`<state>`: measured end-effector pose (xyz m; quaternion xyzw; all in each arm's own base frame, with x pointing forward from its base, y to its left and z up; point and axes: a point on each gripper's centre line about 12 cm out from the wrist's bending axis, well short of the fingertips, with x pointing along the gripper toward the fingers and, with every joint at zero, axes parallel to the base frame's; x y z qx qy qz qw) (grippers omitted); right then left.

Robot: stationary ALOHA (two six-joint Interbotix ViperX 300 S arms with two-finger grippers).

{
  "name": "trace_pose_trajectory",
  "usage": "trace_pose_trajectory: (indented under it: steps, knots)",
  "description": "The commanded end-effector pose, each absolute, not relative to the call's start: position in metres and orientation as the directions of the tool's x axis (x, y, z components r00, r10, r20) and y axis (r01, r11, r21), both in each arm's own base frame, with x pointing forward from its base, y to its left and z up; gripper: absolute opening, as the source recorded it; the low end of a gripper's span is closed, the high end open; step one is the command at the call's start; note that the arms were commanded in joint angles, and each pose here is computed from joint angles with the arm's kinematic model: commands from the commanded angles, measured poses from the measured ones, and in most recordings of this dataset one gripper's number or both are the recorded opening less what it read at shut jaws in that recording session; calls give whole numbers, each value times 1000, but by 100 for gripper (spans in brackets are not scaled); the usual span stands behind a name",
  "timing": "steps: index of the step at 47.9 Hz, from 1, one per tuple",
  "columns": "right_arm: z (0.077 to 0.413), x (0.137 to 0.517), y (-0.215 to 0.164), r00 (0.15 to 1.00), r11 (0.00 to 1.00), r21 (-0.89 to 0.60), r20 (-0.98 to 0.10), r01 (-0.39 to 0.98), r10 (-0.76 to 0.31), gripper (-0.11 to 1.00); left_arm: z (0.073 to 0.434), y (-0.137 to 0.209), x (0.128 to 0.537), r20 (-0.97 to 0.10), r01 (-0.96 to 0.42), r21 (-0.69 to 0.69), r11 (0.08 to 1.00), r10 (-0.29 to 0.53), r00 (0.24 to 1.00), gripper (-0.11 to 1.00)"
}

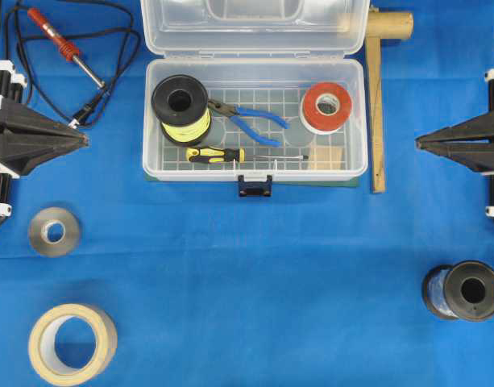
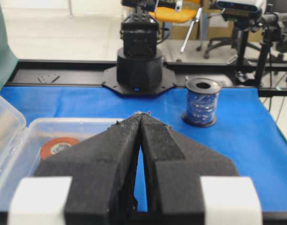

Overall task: Pick the nipper from the toolbox among several items.
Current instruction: 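Move the right gripper over the blue-handled pliers in the toolbox, then lower the right gripper and close it on the blue pliers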

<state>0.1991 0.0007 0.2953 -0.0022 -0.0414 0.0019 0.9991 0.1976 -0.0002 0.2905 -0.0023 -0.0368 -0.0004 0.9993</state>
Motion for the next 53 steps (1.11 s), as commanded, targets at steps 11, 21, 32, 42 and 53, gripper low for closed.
trace_pose_trajectory:
  steps: [11,21,32,42,53]
  knots:
    - [307,228,-18,992,995,44,-95,84,-80,0,300,-2,200,99,9,-36,999,-5,995,0]
    - [303,275,-52,939,978,54,-295,201,-176,0,298,0,200,93,0,-34,999,4,996,0]
    - [272,332,-92,817,959,21,-528,284,-230,13,297,0,200,89,-3,-33,999,6,996,0]
    - [235,379,-113,674,960,-39,-704,276,-222,75,296,0,200,86,-4,-31,1000,6,996,0]
    - [184,408,-131,581,957,-47,-786,286,-212,65,295,0,200,84,-4,-33,999,7,996,0]
